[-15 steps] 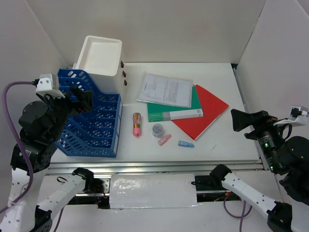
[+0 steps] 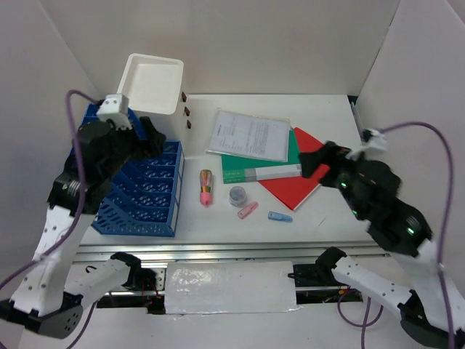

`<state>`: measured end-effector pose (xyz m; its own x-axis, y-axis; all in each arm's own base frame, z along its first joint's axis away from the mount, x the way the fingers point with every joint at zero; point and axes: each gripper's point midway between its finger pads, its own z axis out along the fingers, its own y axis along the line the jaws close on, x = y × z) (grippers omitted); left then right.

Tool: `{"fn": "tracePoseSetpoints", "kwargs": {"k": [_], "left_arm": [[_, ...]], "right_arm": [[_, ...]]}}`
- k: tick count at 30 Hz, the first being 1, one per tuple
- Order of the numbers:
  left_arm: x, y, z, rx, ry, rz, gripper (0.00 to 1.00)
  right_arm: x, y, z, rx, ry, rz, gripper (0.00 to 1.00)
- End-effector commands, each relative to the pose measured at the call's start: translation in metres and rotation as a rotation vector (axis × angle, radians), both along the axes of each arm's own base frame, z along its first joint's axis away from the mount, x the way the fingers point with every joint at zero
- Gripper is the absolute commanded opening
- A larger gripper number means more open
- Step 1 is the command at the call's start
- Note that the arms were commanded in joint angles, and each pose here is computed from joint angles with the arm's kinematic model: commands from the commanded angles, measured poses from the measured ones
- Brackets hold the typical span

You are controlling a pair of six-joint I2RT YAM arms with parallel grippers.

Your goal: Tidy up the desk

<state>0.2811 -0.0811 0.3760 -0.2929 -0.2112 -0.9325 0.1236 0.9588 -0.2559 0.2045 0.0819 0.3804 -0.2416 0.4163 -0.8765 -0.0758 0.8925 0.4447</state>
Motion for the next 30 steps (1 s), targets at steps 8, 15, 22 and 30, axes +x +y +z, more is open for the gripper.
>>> {"fn": "tracePoseSetpoints", "kwargs": {"k": [8,15,22,30], "left_arm": [[0.019,-0.077,-0.028,-0.06,0.127,-0.31,1.0],[0.011,-0.088,-0.05,-0.031,0.163,-0.377,1.0],[0.01,-0.088,-0.062,-0.003,0.178,-0.386,1.0],[0.008,-0.09,-0.061,-0.006,0.168,-0.406,1.0]], "right_arm": [[0.163,0.049,-0.117,0.111,0.325,0.013,1.0],[0.242,0.026,-0.205,0.128,0.545,0.048,0.97],[0.259,0.013,-0.275,0.19,0.683,0.055,0.93],[0.26,0.006,-0.315,0.289,0.788,0.03,0.89]]}}
